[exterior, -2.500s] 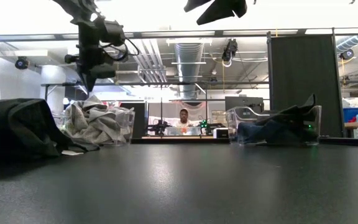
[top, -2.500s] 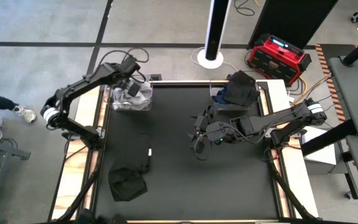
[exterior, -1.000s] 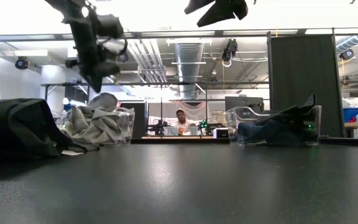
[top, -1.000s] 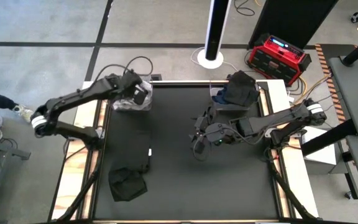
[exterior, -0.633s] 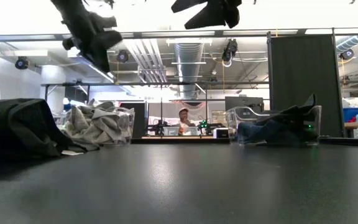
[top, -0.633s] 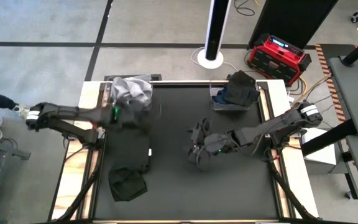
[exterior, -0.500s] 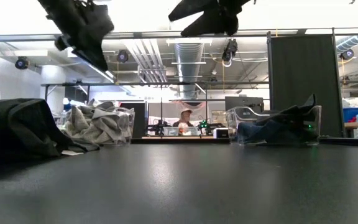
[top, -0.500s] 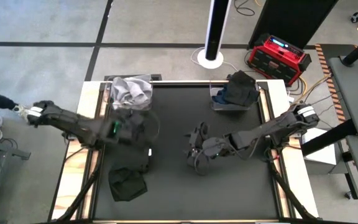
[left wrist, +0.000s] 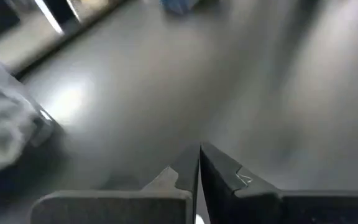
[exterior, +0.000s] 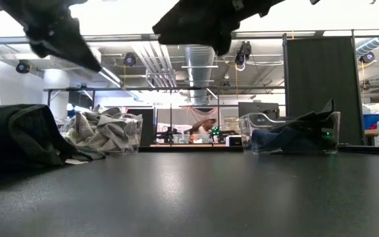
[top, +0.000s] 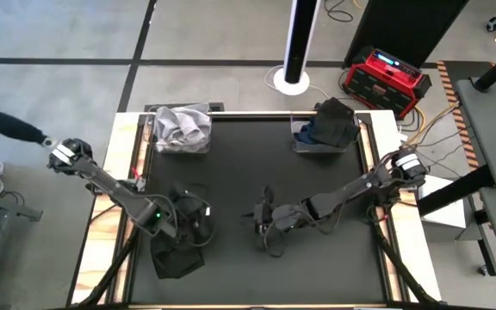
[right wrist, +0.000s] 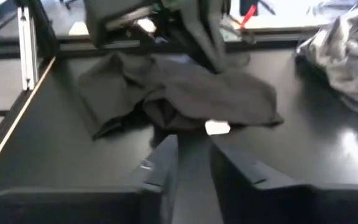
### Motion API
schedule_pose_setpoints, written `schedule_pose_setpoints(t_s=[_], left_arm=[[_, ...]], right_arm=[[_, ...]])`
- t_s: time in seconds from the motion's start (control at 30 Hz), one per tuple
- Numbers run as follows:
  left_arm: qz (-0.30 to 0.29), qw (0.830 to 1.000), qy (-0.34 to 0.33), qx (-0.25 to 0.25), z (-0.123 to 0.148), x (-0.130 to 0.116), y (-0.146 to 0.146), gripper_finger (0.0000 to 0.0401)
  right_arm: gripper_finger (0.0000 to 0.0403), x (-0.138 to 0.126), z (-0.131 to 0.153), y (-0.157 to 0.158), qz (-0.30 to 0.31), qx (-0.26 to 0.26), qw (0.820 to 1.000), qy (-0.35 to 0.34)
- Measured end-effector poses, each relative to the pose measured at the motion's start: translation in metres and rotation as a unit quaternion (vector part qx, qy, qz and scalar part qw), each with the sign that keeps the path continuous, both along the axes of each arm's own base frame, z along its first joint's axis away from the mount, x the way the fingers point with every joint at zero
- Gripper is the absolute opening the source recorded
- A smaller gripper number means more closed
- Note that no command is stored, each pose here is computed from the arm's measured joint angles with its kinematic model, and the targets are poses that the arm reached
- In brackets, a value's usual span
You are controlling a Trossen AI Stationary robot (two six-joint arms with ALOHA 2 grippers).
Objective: Sort towels by color in basket
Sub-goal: Put the black towel into the right transparent bin
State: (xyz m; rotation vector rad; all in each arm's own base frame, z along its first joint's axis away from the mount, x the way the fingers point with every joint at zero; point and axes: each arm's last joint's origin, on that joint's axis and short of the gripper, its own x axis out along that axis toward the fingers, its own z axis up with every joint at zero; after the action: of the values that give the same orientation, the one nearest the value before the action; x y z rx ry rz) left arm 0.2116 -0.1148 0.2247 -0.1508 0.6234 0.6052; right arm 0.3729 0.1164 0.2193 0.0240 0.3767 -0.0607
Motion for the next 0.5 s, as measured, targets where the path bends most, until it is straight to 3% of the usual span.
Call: schedule_pose_setpoints(t_s=[0.27, 0.5], left_arm=[[-0.072, 0.983, 0.11, -0.127, -0.021, -0.001, -0.025, 0.0], [-0.115, 0.973, 0.149, -0.135, -0.015, 0.008, -0.049, 0.0]], right_arm=[[0.0019, -0.006, -0.014, 0.014, 0.015, -0.008, 0.999, 0.047], [0.0016, -0.009, -0.013, 0.021, 0.025, -0.018, 0.998, 0.046]])
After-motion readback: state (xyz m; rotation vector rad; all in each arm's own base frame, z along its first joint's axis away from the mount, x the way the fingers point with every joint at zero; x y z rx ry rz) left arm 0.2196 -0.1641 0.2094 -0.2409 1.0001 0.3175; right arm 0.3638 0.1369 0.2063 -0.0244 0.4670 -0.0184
